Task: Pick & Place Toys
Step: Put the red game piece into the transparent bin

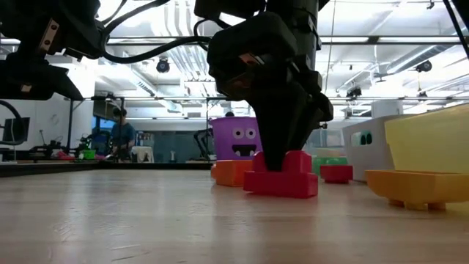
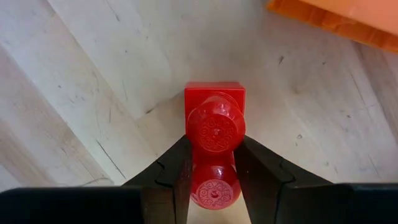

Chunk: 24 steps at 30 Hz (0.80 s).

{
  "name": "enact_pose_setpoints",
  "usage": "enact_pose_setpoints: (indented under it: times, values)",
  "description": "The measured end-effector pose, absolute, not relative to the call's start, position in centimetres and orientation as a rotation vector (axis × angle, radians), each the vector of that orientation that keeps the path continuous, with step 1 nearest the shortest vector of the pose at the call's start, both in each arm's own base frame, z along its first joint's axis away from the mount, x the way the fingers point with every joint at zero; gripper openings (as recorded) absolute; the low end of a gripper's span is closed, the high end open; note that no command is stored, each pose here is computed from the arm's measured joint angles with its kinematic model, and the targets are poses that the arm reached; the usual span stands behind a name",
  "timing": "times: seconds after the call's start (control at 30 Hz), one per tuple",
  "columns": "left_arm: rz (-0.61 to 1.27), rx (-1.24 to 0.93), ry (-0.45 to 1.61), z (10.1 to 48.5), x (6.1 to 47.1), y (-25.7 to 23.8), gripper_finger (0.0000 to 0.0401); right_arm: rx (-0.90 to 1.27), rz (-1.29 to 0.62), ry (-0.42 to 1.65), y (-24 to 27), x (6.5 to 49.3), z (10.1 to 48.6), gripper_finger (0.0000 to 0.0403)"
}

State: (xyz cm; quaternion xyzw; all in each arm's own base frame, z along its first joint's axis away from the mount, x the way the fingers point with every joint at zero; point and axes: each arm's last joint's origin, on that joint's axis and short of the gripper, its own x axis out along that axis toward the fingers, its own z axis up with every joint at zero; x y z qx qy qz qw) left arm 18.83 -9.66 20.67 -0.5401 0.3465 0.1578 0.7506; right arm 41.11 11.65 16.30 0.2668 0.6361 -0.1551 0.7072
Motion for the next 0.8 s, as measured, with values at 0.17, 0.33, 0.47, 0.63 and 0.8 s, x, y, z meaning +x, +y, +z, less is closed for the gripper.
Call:
enact_pose_setpoints:
  times: [0.17,0.33,0.47,0.63,0.8]
  values:
    - [0.344,-1.180,0.757,20.68,18.83,-9.66,0.0272,0.598,-0.332,1.416,11.71,41.13,16.31,0.0167]
    - [0.343,-1.178,0.757,20.67,18.83,-9.66,0.0272,0.597,-0.331,1.416,11.68,41.14,16.31,0.0233]
    - [0.344,-1.176,0.758,20.67,18.82,-9.65,0.0272,0.564,-0.335,1.408,11.61,41.13,16.30,0.0263]
    - [0.349,-1.173,0.762,20.62,18.78,-9.63,0.0272,0.509,-0.396,1.374,11.38,41.06,16.11,0.0262]
    - [0.349,-1.172,0.763,20.62,18.77,-9.63,0.0272,0.502,-0.407,1.388,11.32,40.77,15.68,0.0233]
